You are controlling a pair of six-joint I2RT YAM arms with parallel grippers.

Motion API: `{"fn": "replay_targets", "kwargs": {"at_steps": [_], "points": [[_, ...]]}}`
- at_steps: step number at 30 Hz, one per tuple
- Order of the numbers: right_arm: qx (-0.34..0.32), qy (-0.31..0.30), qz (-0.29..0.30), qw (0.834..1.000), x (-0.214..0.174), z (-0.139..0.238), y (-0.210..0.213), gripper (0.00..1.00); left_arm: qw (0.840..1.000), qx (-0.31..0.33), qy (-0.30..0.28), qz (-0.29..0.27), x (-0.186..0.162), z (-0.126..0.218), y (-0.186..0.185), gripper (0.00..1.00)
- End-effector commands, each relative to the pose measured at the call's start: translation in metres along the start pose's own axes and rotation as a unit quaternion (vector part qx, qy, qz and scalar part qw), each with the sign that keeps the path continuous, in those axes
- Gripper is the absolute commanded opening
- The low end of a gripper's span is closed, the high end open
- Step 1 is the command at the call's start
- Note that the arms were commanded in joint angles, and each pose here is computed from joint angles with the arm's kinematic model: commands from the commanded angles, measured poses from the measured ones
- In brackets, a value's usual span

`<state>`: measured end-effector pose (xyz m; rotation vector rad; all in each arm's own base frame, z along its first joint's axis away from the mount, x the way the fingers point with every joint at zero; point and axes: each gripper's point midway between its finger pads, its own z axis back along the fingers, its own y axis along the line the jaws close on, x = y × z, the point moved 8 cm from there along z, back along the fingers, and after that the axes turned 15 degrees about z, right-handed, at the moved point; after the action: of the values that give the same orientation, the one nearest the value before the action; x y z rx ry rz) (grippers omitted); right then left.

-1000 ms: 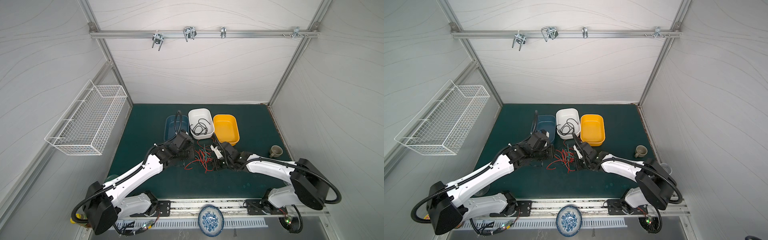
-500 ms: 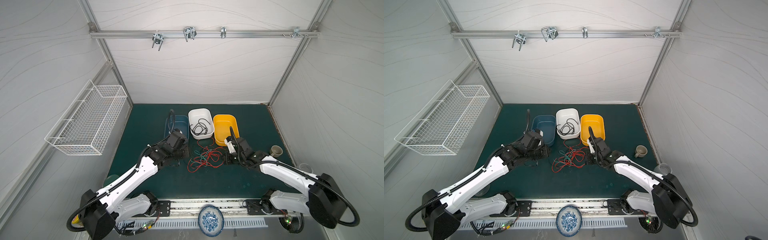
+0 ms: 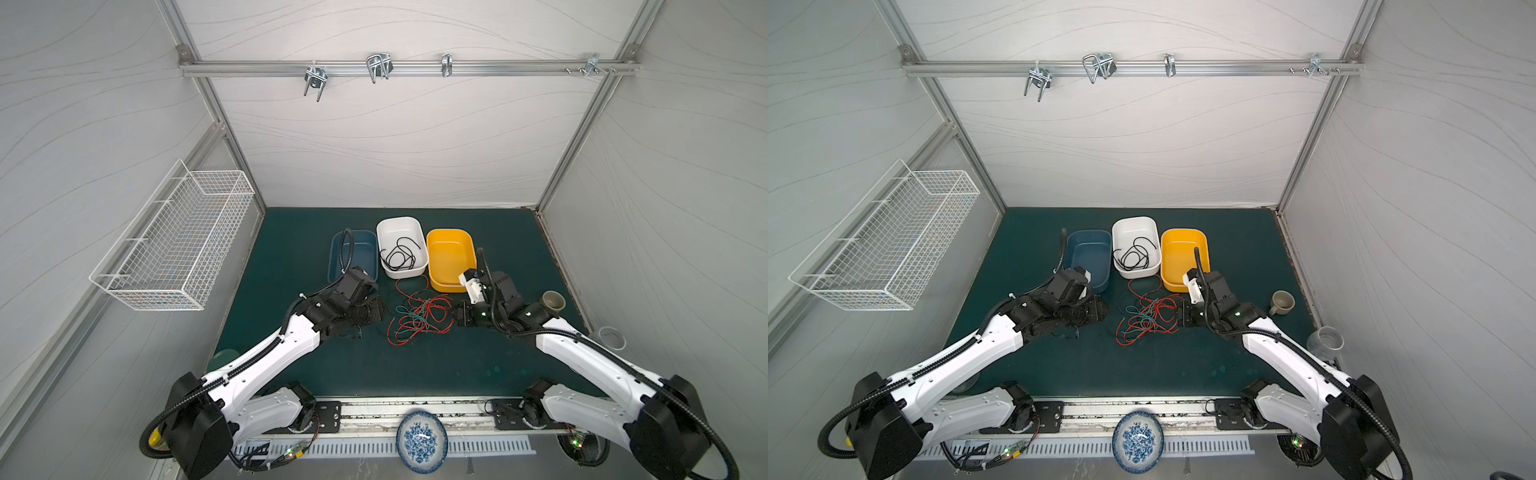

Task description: Untangle the cables

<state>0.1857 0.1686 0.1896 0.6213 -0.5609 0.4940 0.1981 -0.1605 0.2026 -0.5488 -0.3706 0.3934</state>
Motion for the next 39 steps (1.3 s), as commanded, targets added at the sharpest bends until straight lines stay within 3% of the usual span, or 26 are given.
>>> {"fn": "replay_targets", "kwargs": {"at_steps": [1,12,30,39], "points": [[0.052,-0.029,0.039,0.997,0.018,0.015,0.023,0.00,0.998,-0.055,0.012,0.009,-0.004,-0.007,-0.015,0.52],[0.086,-0.037,0.091,0.991,0.031,0.021,0.054,0.00,0.995,-0.086,0.045,-0.031,-0.031,-0.034,-0.040,0.58],[0.127,-0.061,0.132,0.981,0.039,0.038,0.078,0.00,0.995,-0.071,0.072,-0.010,-0.044,-0.077,-0.029,0.59],[0.131,-0.084,0.144,0.977,0.047,0.055,0.085,0.00,0.997,-0.037,0.072,-0.010,-0.047,-0.095,-0.014,0.50]]}}
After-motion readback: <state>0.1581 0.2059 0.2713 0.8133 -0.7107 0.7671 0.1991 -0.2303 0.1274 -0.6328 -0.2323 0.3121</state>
